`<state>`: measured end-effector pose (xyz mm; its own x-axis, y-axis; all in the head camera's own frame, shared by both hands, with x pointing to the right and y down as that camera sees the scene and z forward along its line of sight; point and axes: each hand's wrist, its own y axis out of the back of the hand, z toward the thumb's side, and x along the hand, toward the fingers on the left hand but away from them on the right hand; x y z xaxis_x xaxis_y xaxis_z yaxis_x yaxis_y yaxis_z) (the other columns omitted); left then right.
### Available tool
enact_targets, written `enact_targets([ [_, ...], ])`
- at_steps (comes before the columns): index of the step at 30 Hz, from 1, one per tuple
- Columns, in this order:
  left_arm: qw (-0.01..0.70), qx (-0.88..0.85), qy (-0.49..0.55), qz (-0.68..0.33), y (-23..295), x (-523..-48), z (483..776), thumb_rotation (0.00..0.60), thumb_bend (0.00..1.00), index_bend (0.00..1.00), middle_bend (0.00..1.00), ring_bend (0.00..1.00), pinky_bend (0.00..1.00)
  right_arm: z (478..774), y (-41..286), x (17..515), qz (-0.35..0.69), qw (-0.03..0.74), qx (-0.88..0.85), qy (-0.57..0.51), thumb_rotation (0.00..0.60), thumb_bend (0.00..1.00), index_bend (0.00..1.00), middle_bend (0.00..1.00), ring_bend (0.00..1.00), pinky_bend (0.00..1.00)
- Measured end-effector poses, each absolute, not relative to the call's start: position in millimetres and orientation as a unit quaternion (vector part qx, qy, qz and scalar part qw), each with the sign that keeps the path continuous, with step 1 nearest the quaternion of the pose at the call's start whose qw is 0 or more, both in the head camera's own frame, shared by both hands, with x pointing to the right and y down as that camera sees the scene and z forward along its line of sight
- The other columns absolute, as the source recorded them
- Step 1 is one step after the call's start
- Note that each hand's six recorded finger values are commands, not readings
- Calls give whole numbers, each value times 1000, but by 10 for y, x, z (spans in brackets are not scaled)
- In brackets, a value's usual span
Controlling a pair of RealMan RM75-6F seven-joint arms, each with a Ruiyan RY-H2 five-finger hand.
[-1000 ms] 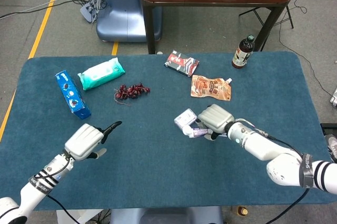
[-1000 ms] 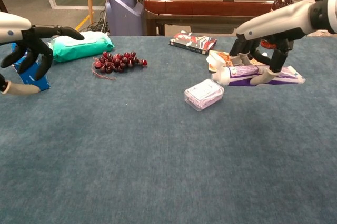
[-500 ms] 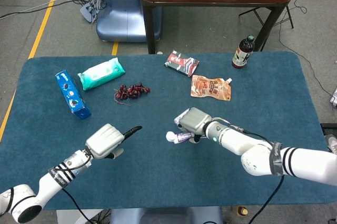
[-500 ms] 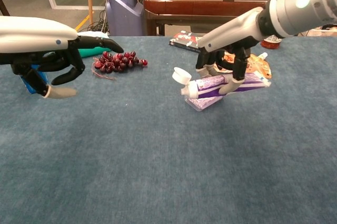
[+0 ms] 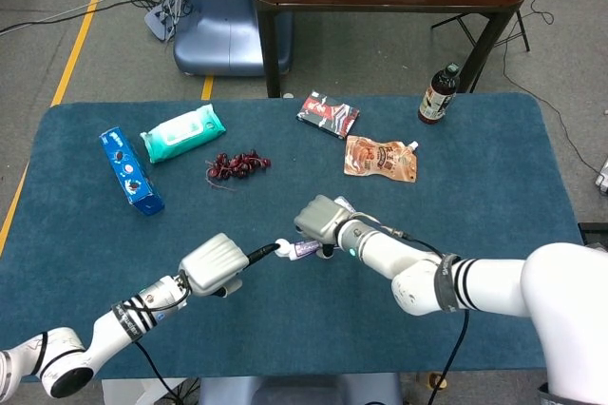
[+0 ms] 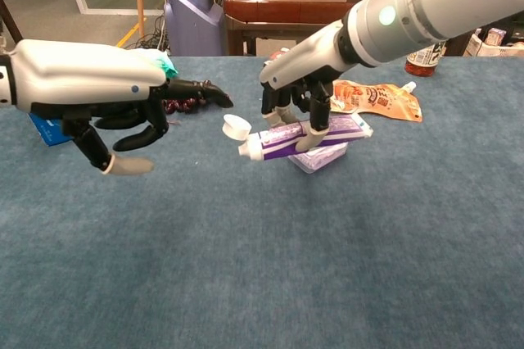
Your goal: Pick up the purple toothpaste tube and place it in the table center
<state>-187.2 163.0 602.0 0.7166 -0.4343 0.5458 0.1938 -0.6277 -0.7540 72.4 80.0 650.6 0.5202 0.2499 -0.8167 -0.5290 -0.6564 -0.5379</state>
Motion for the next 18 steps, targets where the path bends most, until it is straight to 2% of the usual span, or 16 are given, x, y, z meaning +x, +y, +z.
enact_targets([
  [18, 415, -816, 61, -397, 1705, -2043, 6188, 600, 338, 0, 767, 821, 836, 6436, 760, 669, 480, 401, -778, 60, 600, 798, 969, 853, 724, 292],
])
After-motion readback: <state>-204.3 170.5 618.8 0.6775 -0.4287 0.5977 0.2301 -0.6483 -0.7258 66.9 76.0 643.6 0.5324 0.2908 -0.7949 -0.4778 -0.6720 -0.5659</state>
